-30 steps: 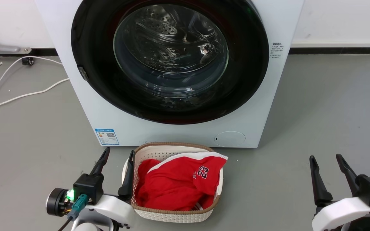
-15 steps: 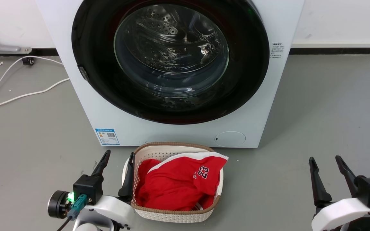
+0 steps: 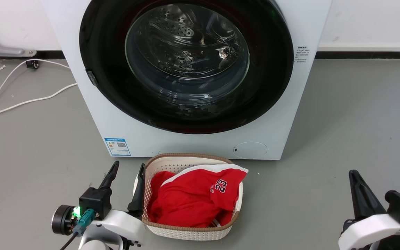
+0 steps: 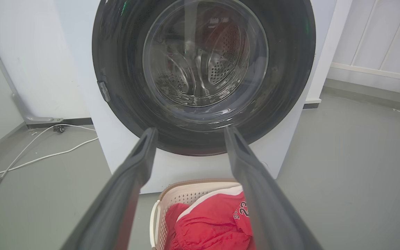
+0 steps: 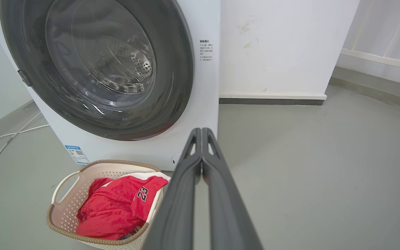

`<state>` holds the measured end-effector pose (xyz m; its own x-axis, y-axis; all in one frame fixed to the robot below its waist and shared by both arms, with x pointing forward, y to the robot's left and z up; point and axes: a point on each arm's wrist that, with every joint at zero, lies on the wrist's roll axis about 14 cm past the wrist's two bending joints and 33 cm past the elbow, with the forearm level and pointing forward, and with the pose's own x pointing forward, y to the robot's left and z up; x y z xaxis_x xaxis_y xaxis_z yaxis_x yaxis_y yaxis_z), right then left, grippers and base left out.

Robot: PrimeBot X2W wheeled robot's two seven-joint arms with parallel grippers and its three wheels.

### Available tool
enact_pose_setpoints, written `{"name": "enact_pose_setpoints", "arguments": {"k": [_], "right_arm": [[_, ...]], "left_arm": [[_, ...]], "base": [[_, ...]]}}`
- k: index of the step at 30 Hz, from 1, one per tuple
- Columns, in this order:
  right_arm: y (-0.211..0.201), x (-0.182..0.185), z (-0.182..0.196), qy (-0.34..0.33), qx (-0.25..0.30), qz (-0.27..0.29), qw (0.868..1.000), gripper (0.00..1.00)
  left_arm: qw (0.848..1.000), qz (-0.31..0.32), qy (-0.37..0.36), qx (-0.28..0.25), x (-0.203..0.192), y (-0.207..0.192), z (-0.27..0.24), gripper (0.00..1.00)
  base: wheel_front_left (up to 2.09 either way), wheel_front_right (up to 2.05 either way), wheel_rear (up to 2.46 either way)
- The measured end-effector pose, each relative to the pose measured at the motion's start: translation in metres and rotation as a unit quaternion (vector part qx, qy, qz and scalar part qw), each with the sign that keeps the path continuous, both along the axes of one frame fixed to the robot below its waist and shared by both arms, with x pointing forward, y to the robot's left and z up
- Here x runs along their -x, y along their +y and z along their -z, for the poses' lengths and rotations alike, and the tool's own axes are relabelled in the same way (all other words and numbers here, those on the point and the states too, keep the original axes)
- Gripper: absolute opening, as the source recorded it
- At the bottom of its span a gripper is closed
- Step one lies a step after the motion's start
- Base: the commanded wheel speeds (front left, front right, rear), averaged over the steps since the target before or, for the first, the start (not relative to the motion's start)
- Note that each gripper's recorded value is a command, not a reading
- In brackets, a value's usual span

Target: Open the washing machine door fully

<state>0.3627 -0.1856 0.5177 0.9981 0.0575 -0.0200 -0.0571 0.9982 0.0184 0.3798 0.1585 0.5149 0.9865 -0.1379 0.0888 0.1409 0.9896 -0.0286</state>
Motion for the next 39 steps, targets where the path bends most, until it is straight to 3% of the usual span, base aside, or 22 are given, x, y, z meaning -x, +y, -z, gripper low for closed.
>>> {"name": "enact_pose_setpoints", "arguments": {"k": [5,9,13,17,21,25,28,31,36,39], "right_arm": [[-0.007,-0.001,0.003,0.009,-0.040,0.012,0.999,0.00],[-0.015,-0.005,0.006,0.014,-0.193,0.027,0.981,0.00],[-0.016,-0.007,0.014,0.024,-0.342,0.034,0.939,0.00],[-0.019,-0.011,0.020,0.025,-0.479,0.045,0.876,0.00],[-0.024,-0.020,0.026,0.021,-0.572,0.059,0.818,0.00],[-0.028,-0.037,0.027,0.022,-0.577,0.066,0.814,0.00],[-0.031,-0.071,0.022,0.022,-0.587,0.061,0.807,0.00],[-0.035,-0.096,0.018,0.020,-0.604,0.056,0.795,0.00],[-0.039,-0.136,0.018,0.033,-0.646,0.042,0.761,0.00],[-0.040,-0.161,0.021,0.048,-0.659,0.033,0.750,0.00]], "left_arm": [[1.000,-0.002,-0.001,0.000,0.000,0.001,-0.001,1.00],[1.000,-0.005,-0.003,0.001,0.000,0.003,-0.002,1.00],[1.000,-0.007,-0.005,0.002,-0.001,0.004,-0.003,1.00],[1.000,-0.008,-0.007,0.002,-0.001,0.004,-0.004,1.00],[1.000,-0.007,-0.006,0.003,-0.004,0.003,-0.003,1.00],[1.000,-0.005,-0.008,0.006,-0.012,0.001,-0.004,1.00],[1.000,-0.002,-0.009,0.005,-0.028,-0.001,-0.004,1.00],[1.000,0.000,-0.009,0.007,-0.038,-0.004,-0.002,1.00],[1.000,0.004,-0.005,0.009,-0.056,-0.008,0.005,1.00],[1.000,0.005,-0.002,0.011,-0.065,-0.009,0.010,1.00]], "base": [[0.00,0.00,0.00],[0.00,0.00,0.00],[0.00,0.00,0.00],[0.00,0.00,0.00],[0.00,0.00,0.00],[0.00,0.00,0.00],[0.00,0.00,0.00],[0.00,0.00,0.00],[0.00,0.00,0.00],[0.00,0.00,0.00]]}}
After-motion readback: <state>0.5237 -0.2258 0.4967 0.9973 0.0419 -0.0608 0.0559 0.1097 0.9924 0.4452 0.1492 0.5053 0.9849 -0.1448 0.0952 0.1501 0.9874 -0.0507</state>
